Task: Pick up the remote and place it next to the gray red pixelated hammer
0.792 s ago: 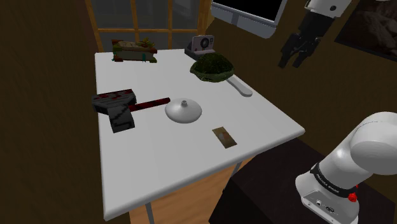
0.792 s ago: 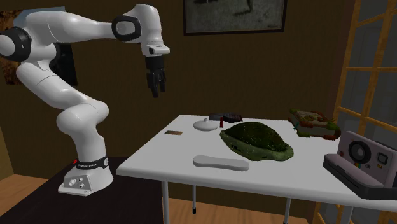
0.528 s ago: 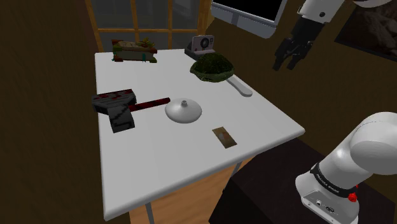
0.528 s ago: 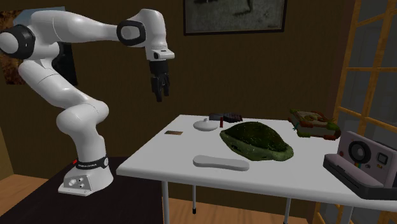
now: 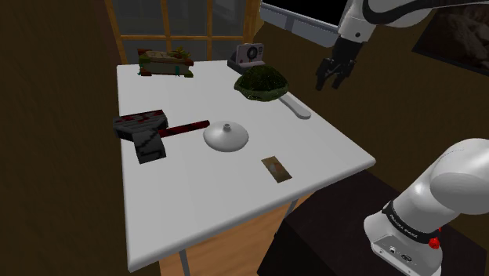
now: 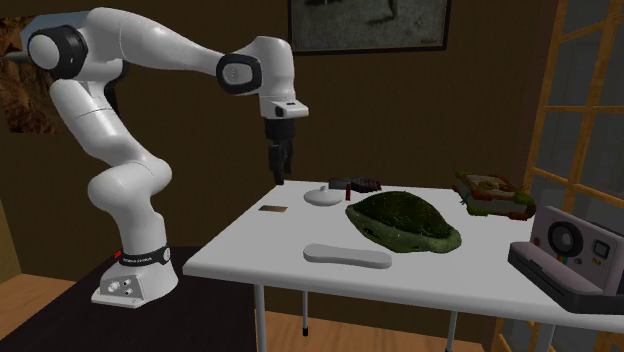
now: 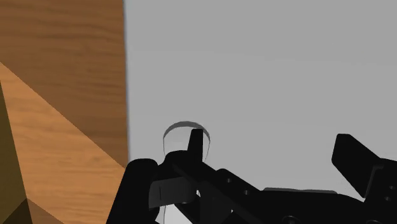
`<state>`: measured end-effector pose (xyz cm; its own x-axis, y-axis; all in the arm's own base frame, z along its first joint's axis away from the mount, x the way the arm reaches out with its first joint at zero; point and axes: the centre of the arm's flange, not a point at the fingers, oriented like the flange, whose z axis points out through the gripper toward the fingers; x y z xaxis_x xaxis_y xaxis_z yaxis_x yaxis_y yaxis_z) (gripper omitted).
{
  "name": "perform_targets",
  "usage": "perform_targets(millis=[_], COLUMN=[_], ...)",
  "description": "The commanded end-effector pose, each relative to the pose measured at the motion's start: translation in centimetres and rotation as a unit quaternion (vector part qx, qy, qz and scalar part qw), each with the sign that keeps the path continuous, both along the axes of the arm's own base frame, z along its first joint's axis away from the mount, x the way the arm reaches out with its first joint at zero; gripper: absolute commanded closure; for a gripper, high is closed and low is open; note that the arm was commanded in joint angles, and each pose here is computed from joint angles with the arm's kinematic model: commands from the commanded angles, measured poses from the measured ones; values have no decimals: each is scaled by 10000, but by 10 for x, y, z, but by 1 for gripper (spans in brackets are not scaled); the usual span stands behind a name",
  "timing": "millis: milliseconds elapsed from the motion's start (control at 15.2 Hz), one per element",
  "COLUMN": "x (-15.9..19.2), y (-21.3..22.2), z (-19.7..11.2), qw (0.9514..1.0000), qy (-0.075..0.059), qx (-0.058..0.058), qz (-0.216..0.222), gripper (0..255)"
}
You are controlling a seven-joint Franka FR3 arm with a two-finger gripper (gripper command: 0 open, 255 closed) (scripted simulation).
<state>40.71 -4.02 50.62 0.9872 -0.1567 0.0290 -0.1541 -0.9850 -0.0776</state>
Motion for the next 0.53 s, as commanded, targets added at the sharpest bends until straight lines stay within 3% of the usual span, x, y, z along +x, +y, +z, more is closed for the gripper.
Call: perform_targets(millis=[0, 462], x=[20, 89], y=[-7, -42], z=[-15, -68], qw=[10000, 9998], qy=[22, 120], qx=[-33, -142], qz=[5, 23], gripper=[0, 0])
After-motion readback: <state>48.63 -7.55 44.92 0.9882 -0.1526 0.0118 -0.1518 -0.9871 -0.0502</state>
